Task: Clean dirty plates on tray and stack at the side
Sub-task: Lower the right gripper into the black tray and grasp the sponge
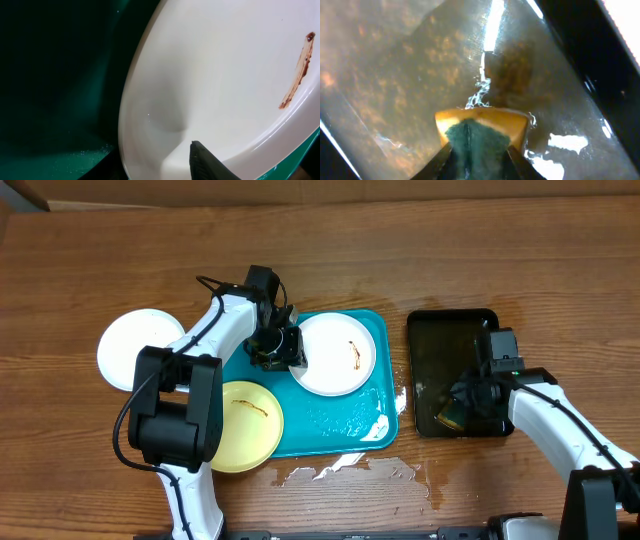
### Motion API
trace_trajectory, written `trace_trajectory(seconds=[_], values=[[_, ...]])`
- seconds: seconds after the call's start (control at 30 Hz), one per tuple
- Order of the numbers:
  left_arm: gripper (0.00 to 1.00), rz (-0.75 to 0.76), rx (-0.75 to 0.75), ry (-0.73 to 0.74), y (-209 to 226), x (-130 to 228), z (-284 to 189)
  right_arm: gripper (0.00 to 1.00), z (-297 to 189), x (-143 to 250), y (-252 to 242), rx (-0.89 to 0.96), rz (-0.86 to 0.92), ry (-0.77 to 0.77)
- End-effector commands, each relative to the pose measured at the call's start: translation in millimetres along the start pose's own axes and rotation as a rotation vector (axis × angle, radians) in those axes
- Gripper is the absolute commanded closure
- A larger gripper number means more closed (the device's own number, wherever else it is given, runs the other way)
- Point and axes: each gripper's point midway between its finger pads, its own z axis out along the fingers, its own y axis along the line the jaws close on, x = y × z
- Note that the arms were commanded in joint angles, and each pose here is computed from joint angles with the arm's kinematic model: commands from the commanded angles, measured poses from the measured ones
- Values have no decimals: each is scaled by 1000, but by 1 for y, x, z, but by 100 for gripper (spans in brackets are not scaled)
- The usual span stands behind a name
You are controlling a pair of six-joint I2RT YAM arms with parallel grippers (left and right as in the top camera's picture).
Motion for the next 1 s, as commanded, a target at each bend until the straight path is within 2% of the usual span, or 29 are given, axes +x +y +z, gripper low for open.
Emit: trace_trajectory(seconds=[0.0,0.03,0.07,0.2,0.33,0.5,0.63,0.83,0.97], values=[[60,17,-13,22,5,4,8,69,-1,-13,8,-26,-83,-57],[60,17,-13,22,5,4,8,48,-1,-15,10,-33,-85,-67],[60,17,-13,22,5,4,8,38,-2,-17,12,-41,-84,-78],[60,16,-14,22,5,4,8,26,-2,-17,12,-41,-84,-77],[59,16,-18,20,6,4,8,26,-1,-3,4,-14,-87,-13],[58,4,-116,-9,22,-2,7,26,0,10,2,-18,-88,42],[56,10,-115,-34,20,-8,8,34,0,11,0,-15,-88,47],[56,7,-147,-62,15,-12,11,35,5,21,-6,-1,-92,67],[58,8,-176,-73,10,-11,14,41,10,28,-5,-6,-109,68]])
